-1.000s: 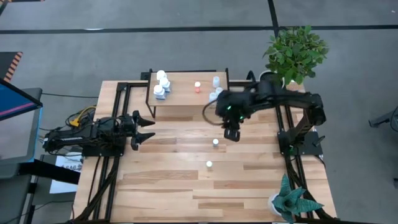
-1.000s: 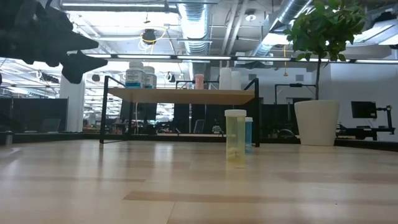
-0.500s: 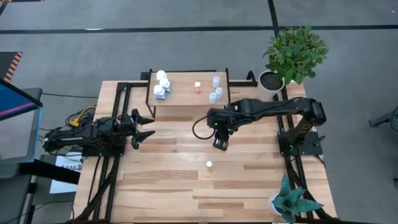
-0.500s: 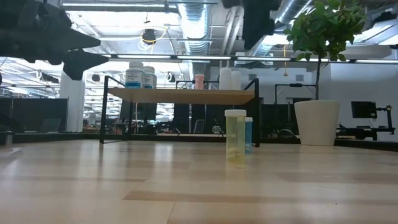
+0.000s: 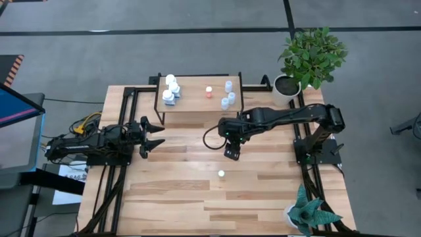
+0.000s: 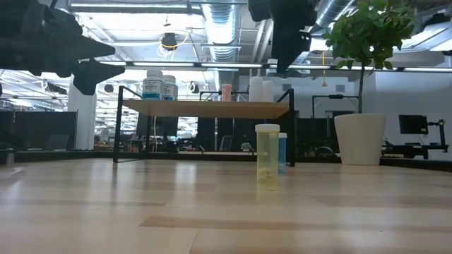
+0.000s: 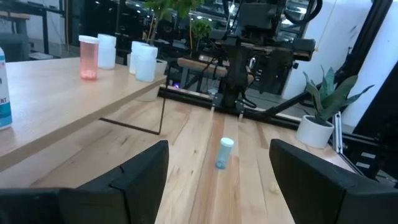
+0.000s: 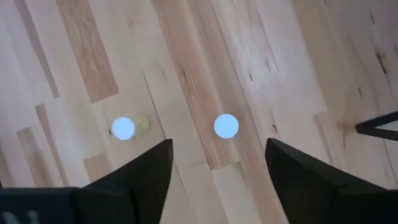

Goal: Pick and place medicine bottles onto shelf by color
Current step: Put the blue medicine bottle on the shelf

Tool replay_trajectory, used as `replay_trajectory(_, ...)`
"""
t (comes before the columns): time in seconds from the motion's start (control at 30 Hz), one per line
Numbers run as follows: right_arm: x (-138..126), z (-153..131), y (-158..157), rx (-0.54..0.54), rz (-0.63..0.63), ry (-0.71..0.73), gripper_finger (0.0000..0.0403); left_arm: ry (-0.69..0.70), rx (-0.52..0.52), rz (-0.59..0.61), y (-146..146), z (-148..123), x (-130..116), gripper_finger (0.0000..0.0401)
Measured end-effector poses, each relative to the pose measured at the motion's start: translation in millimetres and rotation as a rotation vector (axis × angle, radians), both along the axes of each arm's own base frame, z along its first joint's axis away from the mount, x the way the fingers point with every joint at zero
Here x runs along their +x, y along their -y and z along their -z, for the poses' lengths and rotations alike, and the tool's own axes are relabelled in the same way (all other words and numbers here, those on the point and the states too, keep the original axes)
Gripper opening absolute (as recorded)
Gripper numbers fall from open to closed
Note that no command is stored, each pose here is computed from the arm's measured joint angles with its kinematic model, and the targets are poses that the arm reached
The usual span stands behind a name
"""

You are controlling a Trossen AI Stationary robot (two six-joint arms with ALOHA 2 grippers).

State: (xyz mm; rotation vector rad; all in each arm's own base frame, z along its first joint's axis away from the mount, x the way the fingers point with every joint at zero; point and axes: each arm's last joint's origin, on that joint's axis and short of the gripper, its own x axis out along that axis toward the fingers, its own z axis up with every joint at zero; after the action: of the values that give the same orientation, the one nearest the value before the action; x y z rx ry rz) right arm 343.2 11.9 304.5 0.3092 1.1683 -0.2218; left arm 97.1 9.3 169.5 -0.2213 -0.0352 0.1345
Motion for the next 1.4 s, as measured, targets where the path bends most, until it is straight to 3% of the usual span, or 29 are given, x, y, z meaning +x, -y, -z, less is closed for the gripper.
replay_trajectory(0.17, 10, 20, -1, -0.027, -0.068, -0.074, 0.0308, -0.004, 0.027, -0.003, 0, 0, 0, 0.0265)
replay_trajectory(0.37, 25, 54, -4, -0.033, -0.093, -0.184, 0.0309, -0.006, 0.042, -0.006, 0, 0, 0, 0.0265)
replay_trajectory(0.77, 41, 99, -2, -0.01, 0.009, -0.307, 0.0306, -0.007, 0.042, -0.006, 0, 0, 0, 0.0265)
replay_trajectory(1.07, 48, 113, 2, -0.023, 0.048, -0.314, 0.0304, -0.007, 0.042, -0.005, 0, 0, 0, 0.0265)
replay_trajectory(1.4, 48, 122, 4, -0.027, 0.062, -0.354, 0.0259, -0.007, 0.042, -0.005, 0, 0, 0, 0.0265)
